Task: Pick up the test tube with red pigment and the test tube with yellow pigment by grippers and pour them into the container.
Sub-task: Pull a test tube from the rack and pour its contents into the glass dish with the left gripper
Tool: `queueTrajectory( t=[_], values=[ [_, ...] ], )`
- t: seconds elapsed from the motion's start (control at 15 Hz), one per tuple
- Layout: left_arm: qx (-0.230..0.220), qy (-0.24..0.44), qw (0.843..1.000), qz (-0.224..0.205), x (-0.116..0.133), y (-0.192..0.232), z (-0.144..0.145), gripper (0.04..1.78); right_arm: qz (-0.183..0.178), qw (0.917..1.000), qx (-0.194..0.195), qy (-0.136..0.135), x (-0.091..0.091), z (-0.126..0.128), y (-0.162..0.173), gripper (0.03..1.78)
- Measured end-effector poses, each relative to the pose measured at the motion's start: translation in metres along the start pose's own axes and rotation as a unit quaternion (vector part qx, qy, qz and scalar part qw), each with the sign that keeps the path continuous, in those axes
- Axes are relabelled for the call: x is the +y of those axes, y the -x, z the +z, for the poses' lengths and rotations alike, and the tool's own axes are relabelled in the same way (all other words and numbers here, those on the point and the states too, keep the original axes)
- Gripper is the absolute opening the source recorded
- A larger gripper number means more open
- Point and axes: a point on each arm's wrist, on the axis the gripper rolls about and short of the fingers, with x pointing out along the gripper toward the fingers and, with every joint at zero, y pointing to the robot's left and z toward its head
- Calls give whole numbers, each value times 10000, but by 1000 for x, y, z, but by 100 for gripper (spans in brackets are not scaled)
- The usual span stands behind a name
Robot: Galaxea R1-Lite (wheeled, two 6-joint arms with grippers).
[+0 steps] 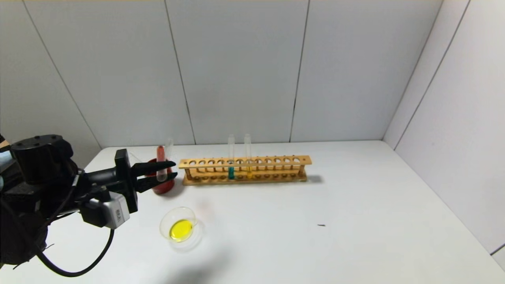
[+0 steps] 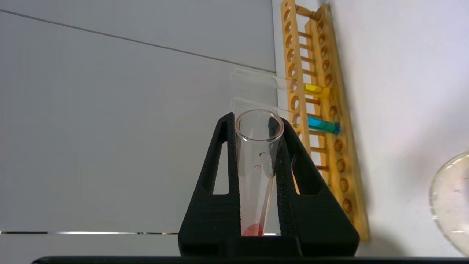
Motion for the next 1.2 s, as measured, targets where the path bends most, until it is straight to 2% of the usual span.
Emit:
queueTrajectory(
  t=[0.13, 0.33, 0.73, 1.2],
  values=[
    [-39, -152, 9999, -20, -1, -6, -10, 32, 2, 10000, 0, 0, 0, 0, 0, 175],
    [-340, -508, 9981, -5, 1, -16, -26, 32, 2, 10000, 0, 0, 0, 0, 0, 175],
    [-776, -932, 9926, 11, 0, -23, -40, 32, 2, 10000, 0, 0, 0, 0, 0, 175],
    [-552, -1241, 9907, 19, -6, -15, -53, 32, 2, 10000, 0, -1, 0, 0, 0, 175]
  ],
)
